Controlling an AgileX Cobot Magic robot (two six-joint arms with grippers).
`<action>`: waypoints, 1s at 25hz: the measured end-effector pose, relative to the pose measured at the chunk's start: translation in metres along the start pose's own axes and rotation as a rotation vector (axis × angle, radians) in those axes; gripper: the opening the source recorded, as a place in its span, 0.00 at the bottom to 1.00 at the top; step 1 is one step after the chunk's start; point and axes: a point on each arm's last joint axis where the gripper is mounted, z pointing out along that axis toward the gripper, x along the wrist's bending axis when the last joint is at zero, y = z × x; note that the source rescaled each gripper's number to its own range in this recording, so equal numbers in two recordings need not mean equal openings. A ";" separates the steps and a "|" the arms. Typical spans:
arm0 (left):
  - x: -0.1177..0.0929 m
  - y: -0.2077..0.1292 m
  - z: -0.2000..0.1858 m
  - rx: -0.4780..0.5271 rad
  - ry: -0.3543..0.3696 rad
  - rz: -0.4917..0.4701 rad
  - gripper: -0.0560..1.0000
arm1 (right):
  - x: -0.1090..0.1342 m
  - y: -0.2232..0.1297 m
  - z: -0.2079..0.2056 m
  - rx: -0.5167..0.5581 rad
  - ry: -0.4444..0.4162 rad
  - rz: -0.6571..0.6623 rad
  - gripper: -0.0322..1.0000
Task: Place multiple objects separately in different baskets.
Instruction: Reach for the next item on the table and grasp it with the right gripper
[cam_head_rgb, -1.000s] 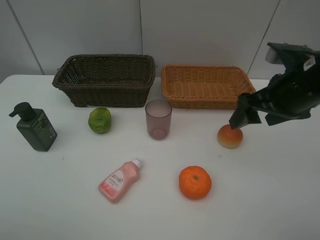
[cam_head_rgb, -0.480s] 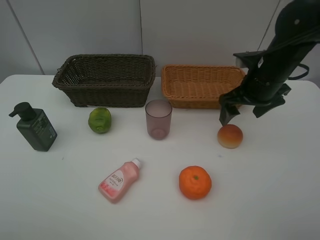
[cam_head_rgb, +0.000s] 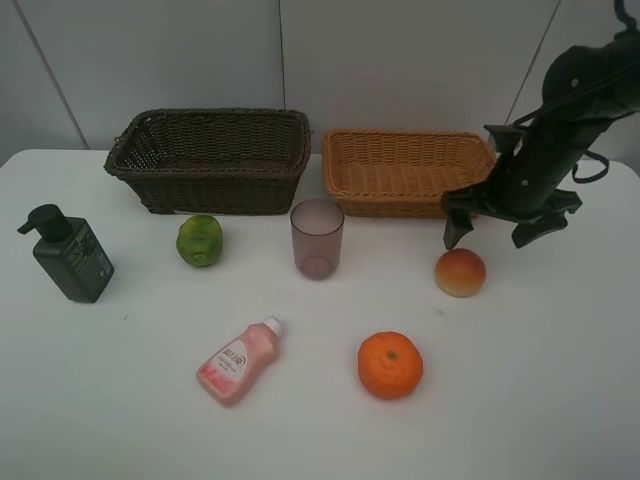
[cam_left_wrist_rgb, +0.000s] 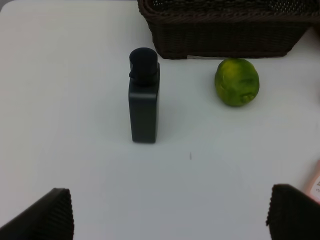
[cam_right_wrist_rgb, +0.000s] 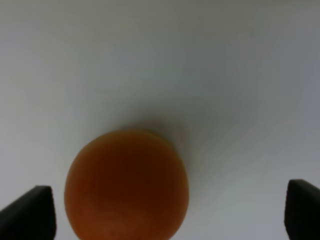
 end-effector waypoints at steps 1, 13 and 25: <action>0.000 0.000 0.000 0.000 0.000 0.000 1.00 | 0.001 0.000 0.002 0.001 0.000 0.017 0.97; 0.000 0.000 0.000 0.000 0.000 0.000 1.00 | 0.016 0.000 0.019 0.014 0.005 0.108 1.00; 0.000 0.000 0.000 0.000 0.000 0.000 1.00 | 0.017 -0.004 0.042 0.077 -0.007 0.121 1.00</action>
